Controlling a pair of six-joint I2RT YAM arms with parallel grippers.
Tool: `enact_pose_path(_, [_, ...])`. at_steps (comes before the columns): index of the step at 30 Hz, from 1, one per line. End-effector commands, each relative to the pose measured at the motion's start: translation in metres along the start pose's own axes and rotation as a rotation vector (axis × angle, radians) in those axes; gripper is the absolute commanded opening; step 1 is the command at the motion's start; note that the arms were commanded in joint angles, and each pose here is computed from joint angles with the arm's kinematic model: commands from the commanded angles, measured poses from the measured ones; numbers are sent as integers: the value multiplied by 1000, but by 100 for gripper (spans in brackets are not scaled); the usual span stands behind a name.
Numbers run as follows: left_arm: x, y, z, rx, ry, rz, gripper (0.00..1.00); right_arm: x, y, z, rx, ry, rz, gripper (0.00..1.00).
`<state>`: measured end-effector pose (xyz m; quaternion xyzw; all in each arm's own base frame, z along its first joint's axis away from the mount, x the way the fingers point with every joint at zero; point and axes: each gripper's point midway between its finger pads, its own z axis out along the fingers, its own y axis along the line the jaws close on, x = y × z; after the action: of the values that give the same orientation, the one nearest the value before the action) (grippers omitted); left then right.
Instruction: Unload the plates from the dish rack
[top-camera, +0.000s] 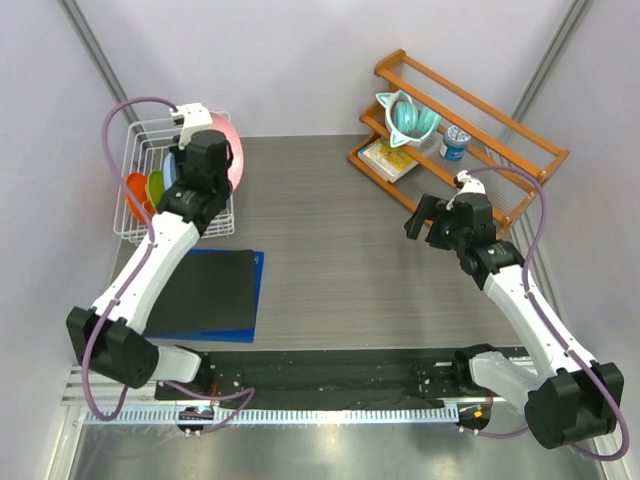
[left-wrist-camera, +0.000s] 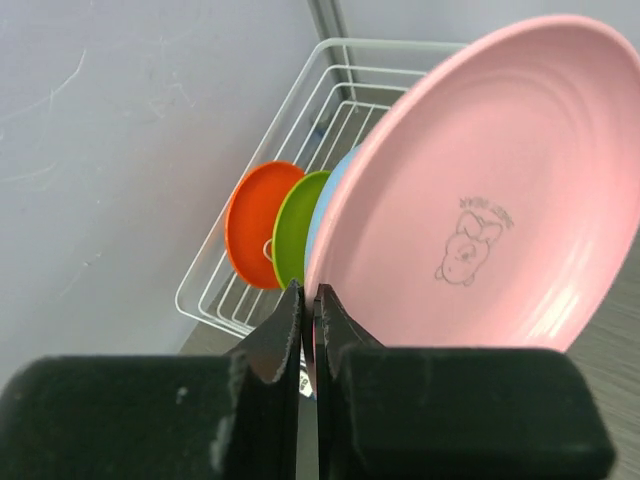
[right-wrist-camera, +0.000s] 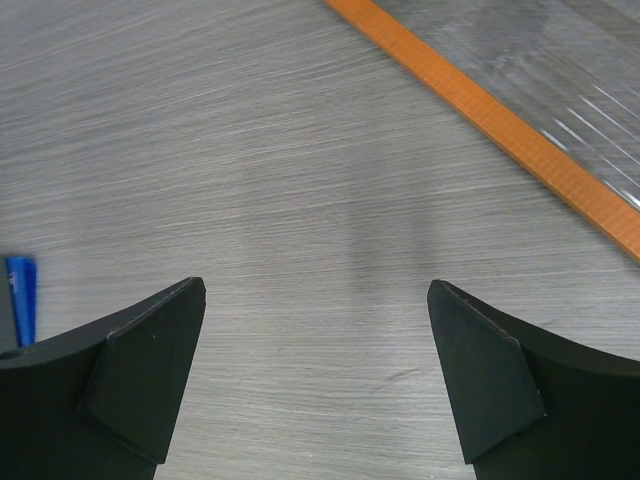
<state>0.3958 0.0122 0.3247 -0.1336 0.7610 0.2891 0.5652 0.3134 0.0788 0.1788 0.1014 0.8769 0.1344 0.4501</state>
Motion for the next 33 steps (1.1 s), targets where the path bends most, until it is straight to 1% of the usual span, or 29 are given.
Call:
enact_pose_path(1, [-17,6,-27,115,6,-86,0,-3,22,-13,-116,-3,17,99])
enact_pose_path(2, [-15,-9,-34,207,19,-122,0,-2,29,-15,-149,6,21,99])
enact_pose_path(4, [-9,-22,-48,323,54,-156,0,-3,41,-19,-210,14,34,98])
enact_pose_path(5, [-6,-41,-60,442,77,-172,0,-5,47,-21,-239,7,38,98])
enact_pose_path(7, [8,-57,-72,515,130,-227,0,-6,62,-27,-307,5,49,98])
enact_pose_path(8, [12,-72,-85,608,156,-246,0,-10,69,-29,-335,-15,49,98])
enact_pose_path(9, [27,-82,-91,643,197,-262,0,-9,77,-32,-364,-11,62,98])
enact_pose_path(11, [34,-97,-105,709,216,-293,0,-12,89,-34,-409,-27,68,98])
enact_pose_path(12, [38,-107,-115,775,237,-306,0,-11,94,-35,-428,-26,74,98])
enact_pose_path(13, [51,-114,-119,793,274,-329,0,-9,103,-35,-454,-23,83,97])
enact_pose_path(15, [56,-125,-131,842,294,-349,0,-6,111,-35,-477,-14,87,97])
enact_pose_path(19, [66,-139,-145,878,319,-347,0,2,128,-34,-519,-2,86,96])
enact_pose_path(23, [71,-153,-164,934,337,-358,0,14,129,-20,-489,32,81,96])
enact_pose_path(31, [84,-178,-190,993,359,-308,0,30,138,-6,-494,68,52,95])
enact_pose_path(32, [85,-179,-191,993,362,-305,0,33,138,-3,-487,76,48,93])
enact_pose_path(33, [87,-180,-192,994,365,-306,0,36,137,2,-476,92,47,86])
